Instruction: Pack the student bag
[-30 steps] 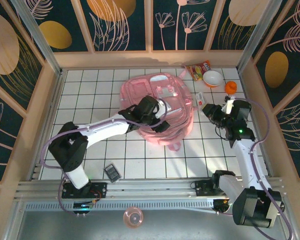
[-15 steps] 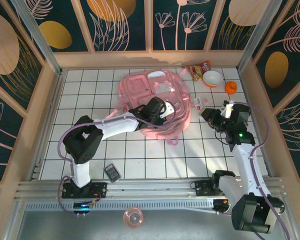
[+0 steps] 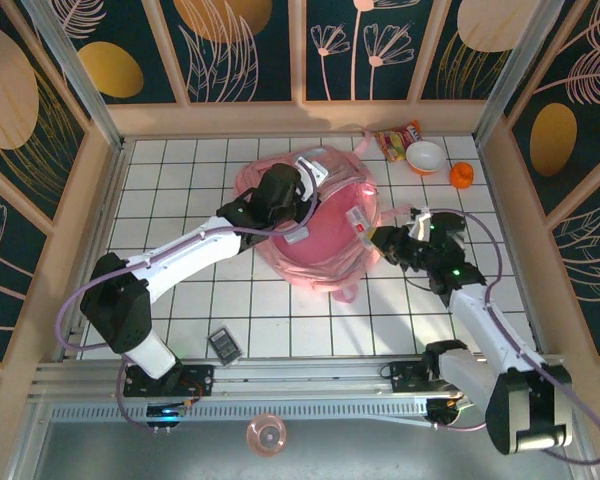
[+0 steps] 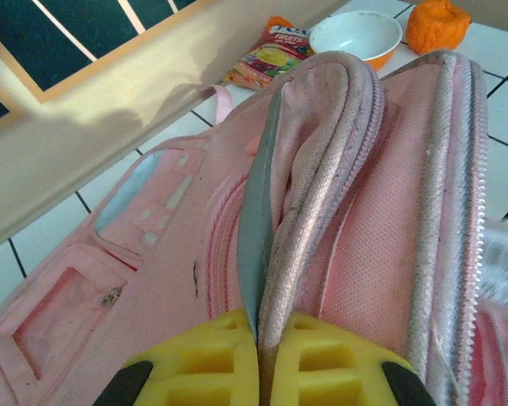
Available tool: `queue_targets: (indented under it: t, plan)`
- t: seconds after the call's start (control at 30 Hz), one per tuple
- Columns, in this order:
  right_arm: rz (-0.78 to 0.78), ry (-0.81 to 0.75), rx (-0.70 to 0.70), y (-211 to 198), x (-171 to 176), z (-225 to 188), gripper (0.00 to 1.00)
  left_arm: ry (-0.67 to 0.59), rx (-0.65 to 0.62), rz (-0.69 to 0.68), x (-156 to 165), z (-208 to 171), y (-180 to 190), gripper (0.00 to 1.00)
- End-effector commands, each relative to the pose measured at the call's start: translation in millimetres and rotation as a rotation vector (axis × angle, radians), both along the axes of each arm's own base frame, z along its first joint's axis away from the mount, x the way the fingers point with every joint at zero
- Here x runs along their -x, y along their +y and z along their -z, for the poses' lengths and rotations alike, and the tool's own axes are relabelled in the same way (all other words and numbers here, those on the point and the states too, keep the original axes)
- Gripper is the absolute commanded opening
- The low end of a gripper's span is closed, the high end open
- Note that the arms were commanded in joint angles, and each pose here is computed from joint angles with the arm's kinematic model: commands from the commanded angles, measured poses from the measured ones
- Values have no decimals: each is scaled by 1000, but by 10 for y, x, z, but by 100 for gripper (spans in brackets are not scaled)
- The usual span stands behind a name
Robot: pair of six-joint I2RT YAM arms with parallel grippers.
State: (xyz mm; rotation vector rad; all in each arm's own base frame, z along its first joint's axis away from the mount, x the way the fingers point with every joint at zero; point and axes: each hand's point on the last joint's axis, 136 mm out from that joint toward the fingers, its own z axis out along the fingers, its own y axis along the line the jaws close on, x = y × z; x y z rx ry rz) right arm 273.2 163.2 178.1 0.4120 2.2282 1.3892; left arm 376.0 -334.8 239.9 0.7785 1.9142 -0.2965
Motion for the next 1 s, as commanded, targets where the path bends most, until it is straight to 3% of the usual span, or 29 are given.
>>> queue_targets:
  t: [0.0, 0.23, 0.5, 0.6, 0.67, 0.8, 0.97]
  plan:
    - [11, -47, -88, 196, -163, -110, 18, -136, 242, -14, -73, -874, -27, 0]
    - [-51, -62, -122, 719, -463, -73, 18, -106, 291, 39, -34, -908, -128, 0]
    - [-5, -54, -186, 1041, -1087, 159, 19, -107, 338, 74, 44, -1036, -155, 0]
    - [8, -33, -174, 1101, -1278, 313, 29, -107, 335, 68, 54, -1027, -133, 0]
    - [28, -10, -145, 1073, -1337, 424, 44, -108, 327, 62, 56, -1005, -115, 0]
    - [65, 25, -73, 861, -1192, 539, 59, -102, 301, 42, 35, -918, -71, 0]
    - [86, 38, 16, 529, -756, 505, 62, -82, 282, 44, 36, -775, -85, 0]
